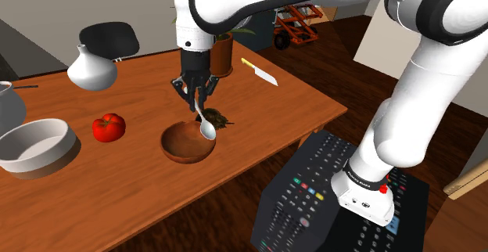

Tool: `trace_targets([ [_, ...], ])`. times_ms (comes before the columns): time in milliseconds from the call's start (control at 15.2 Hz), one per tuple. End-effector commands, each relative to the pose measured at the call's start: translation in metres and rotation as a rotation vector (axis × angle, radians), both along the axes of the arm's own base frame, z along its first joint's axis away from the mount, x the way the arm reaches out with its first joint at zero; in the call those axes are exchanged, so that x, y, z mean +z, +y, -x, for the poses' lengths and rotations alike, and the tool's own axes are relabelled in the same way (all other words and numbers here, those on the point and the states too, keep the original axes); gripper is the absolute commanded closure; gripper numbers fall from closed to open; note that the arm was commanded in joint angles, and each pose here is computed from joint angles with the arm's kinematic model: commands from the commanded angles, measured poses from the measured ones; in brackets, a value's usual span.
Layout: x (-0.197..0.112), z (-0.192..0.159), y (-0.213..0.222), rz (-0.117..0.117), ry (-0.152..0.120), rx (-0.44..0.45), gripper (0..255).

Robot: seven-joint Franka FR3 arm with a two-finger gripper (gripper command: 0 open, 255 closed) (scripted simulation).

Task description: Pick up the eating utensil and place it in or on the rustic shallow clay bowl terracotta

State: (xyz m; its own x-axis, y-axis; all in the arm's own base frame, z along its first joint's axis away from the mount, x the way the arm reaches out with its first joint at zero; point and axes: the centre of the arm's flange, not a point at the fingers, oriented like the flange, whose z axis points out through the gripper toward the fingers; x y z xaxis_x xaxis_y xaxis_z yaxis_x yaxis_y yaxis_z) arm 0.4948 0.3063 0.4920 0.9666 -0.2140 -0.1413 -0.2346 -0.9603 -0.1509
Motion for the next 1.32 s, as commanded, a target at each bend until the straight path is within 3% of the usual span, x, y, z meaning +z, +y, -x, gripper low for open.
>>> trace_targets([
  [0,0.002,-0.009,0.026,-0.001,0.000,-0.002,255],
  [132,0.004,-0.015,0.045,-0.001,0.000,-0.002,255],
  [1122,-0.077,-0.015,0.045,-0.001,0.000,-0.002,255],
  [1254,-0.077,-0.015,0.045,-0.001,0.000,-0.002,255],
])
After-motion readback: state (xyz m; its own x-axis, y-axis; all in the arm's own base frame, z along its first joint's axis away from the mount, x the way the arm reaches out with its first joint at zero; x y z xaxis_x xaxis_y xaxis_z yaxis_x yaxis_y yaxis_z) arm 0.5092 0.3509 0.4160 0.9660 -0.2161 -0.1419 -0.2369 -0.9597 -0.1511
